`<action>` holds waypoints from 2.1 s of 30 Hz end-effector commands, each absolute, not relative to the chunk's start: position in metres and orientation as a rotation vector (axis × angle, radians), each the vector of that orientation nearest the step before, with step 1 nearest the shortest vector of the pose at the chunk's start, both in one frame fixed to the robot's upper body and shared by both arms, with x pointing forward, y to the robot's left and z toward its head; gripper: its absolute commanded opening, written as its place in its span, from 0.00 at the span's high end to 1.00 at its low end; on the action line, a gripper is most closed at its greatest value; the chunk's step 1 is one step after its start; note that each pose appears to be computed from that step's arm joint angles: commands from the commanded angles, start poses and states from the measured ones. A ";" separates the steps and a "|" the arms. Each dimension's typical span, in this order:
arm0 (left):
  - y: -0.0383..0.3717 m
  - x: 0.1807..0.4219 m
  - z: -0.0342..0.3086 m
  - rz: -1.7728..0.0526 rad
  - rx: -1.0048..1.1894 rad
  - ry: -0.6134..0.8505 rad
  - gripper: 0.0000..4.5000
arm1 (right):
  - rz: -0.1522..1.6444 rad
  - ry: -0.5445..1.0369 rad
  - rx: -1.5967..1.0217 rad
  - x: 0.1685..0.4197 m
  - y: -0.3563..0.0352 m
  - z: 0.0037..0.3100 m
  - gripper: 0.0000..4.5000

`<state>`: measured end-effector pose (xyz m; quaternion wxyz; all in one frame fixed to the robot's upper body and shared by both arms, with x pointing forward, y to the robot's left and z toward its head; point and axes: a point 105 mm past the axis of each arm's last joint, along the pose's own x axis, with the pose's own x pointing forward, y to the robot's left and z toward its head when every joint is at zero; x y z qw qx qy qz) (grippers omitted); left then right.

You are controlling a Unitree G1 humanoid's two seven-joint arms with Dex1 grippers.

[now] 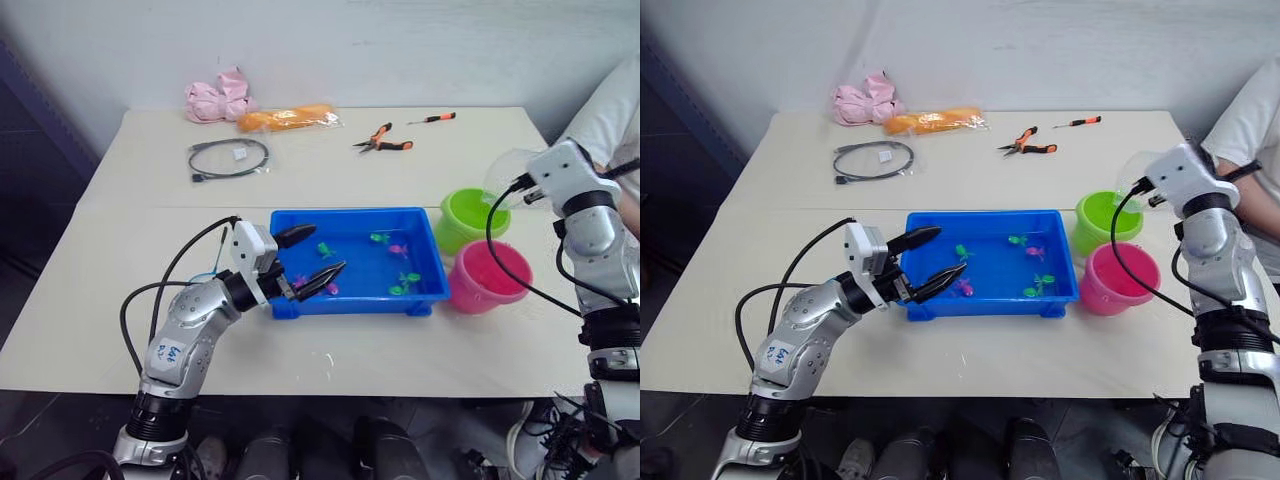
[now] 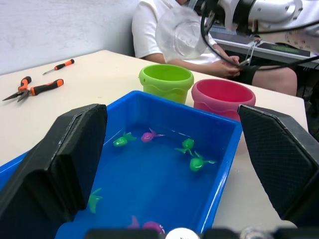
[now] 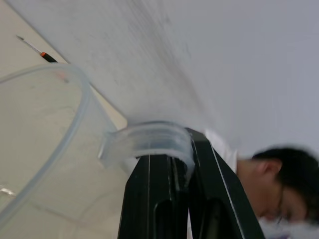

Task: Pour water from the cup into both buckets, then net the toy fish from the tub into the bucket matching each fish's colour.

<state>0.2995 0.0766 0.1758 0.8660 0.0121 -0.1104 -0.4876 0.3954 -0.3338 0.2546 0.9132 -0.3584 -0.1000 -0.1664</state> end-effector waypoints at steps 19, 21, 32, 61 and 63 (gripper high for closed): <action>0.085 0.271 0.188 -1.189 0.063 -0.259 0.00 | -0.641 -0.103 0.403 0.335 -0.412 0.130 0.99; 0.084 0.268 0.189 -1.209 0.058 -0.258 0.00 | -0.642 -0.100 0.403 0.335 -0.410 0.123 0.99; 0.080 0.245 0.193 -1.359 0.055 -0.198 0.00 | -0.627 -0.080 0.357 0.318 -0.406 0.114 0.31; 0.352 0.184 0.093 -0.034 0.175 0.068 0.00 | 0.981 -0.222 -0.356 0.201 -0.196 0.155 0.00; 0.374 0.167 0.078 0.144 0.115 0.144 0.00 | 0.988 -0.290 -0.398 0.206 -0.189 0.159 0.00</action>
